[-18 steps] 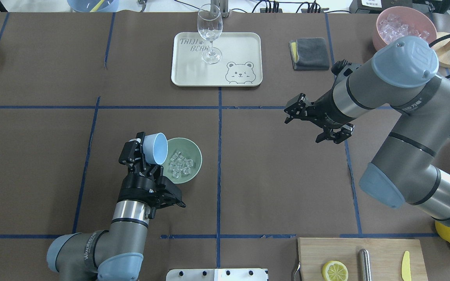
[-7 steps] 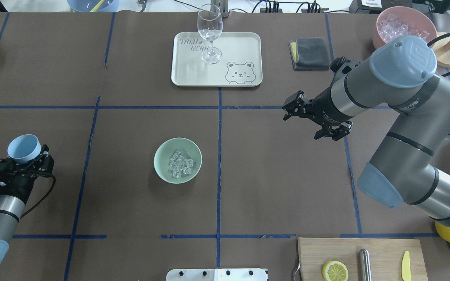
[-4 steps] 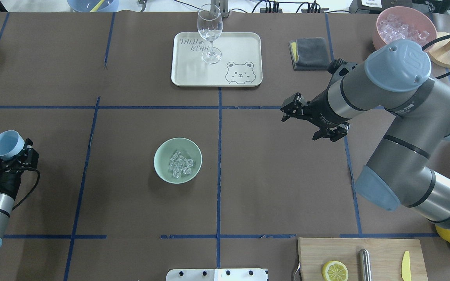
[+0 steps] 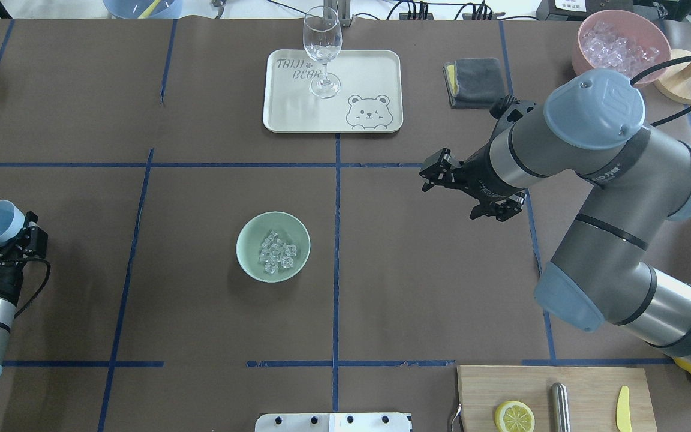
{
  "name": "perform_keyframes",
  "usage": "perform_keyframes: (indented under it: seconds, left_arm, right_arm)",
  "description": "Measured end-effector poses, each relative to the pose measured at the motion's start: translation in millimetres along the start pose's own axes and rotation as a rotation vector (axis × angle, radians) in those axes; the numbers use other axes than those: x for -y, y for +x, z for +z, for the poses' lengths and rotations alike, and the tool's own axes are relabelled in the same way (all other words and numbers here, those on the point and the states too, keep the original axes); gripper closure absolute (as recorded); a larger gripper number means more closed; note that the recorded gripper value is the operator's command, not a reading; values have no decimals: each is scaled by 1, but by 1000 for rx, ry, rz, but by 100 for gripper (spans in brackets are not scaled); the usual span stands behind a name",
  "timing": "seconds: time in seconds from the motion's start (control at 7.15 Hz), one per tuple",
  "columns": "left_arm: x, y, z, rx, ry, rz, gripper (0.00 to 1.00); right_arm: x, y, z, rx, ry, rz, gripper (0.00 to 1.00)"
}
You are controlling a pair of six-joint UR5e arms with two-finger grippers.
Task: Pour ice into bowl
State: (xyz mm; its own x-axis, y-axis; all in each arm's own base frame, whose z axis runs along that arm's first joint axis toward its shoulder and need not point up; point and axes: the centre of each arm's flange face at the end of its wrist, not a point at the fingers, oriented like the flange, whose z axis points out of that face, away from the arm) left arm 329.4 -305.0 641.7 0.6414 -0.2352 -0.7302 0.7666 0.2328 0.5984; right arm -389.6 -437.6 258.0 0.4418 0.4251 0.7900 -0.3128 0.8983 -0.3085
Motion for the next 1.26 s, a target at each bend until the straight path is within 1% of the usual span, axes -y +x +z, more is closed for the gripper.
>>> perform_keyframes:
  seconds: [0.14, 0.28, 0.42, 0.56, 0.7, 1.26]
  left_arm:
    - [-4, -1, 1, 1, 2, 4, 100]
    - [-8, -4, 3, 4, 4, 8, 96]
    - [-10, -6, 4, 5, 7, 8, 76]
    - [-11, -6, 4, 5, 8, 6, 30]
    - [-10, -5, 4, 5, 9, 4, 0]
    - [-7, -3, 3, 4, 8, 28, 0]
  right_arm:
    - [-2, -1, 0, 2, 1, -3, 0]
    - [-3, -2, 1, 2, 0, -5, 0]
    - [-4, -2, 1, 3, 0, -7, 0]
    - [-5, -2, 1, 3, -1, -7, 0]
    - [-5, -2, 1, 3, -2, -8, 0]
    - [-6, -3, -2, 11, -4, -7, 0]
